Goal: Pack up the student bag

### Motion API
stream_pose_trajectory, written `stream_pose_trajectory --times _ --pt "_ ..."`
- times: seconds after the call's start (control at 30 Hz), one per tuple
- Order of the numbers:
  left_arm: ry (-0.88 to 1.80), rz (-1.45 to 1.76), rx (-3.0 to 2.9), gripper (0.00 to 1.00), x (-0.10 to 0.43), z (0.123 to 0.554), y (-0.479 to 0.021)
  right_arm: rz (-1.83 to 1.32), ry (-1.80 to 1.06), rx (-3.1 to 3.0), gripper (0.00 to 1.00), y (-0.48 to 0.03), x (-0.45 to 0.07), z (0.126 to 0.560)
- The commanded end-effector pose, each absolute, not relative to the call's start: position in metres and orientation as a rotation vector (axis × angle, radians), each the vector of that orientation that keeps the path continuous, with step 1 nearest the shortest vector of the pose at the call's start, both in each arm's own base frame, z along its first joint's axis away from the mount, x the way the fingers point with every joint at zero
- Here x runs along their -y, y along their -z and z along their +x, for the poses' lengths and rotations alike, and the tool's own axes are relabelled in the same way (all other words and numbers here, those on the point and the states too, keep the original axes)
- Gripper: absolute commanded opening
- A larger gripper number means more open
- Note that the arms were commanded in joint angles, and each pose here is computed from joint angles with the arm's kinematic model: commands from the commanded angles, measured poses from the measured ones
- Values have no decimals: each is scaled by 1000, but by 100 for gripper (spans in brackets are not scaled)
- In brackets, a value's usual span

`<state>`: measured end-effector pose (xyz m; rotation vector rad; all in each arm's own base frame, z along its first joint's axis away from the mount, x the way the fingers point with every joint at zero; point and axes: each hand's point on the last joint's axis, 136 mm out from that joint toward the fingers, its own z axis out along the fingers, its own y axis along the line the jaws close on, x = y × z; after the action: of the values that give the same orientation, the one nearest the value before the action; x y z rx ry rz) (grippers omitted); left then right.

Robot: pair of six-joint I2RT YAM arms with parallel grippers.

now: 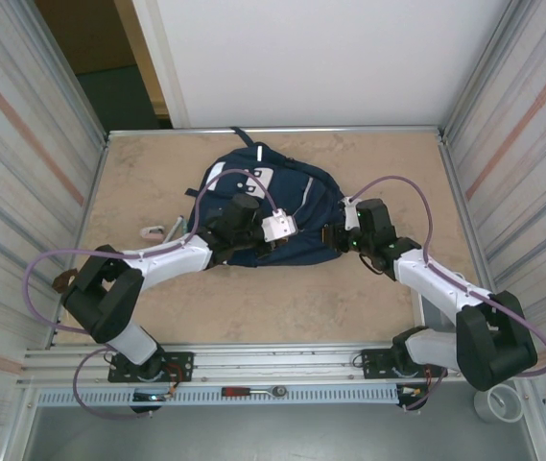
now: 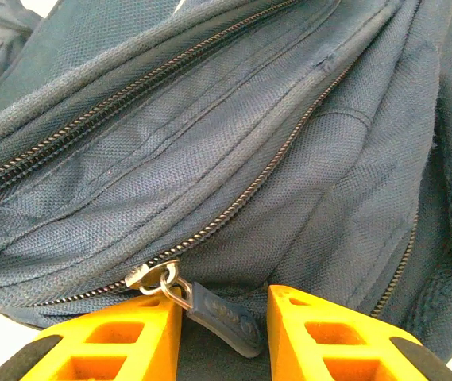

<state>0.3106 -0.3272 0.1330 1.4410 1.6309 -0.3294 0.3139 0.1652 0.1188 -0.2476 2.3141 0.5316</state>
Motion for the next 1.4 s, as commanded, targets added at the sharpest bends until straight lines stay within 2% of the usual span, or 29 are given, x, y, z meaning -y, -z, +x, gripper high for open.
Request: stream_pose_trajectory --times 0.0,0.13,0.3,0.63,0.87,0.97,1.17,1.37 --pt "391 1377 -1577 0 333 312 -166 -269 -419 -2302 30 -123 -156 321" --pt "394 1380 -1579 0 334 312 -165 -267 -424 -2298 20 -122 -157 323" --pt "366 1374 -1590 0 329 313 -163 -271 -454 -2287 0 -123 -158 322" --pt "364 1372 -1587 0 324 313 -162 62 -383 -2366 0 -114 -100 335" --pt "344 1367 -1634 0 319 326 -149 -38 -579 -2358 0 -120 -125 327" --pt "296 1351 -1665 8 316 336 -142 -85 -654 -2334 0 -127 -134 321" --pt "44 1264 -1772 19 296 376 -137 -119 -790 -2280 0 -146 -152 312" --pt "33 1242 -1745 58 289 361 -151 -142 -839 -2251 0 -153 -168 305"
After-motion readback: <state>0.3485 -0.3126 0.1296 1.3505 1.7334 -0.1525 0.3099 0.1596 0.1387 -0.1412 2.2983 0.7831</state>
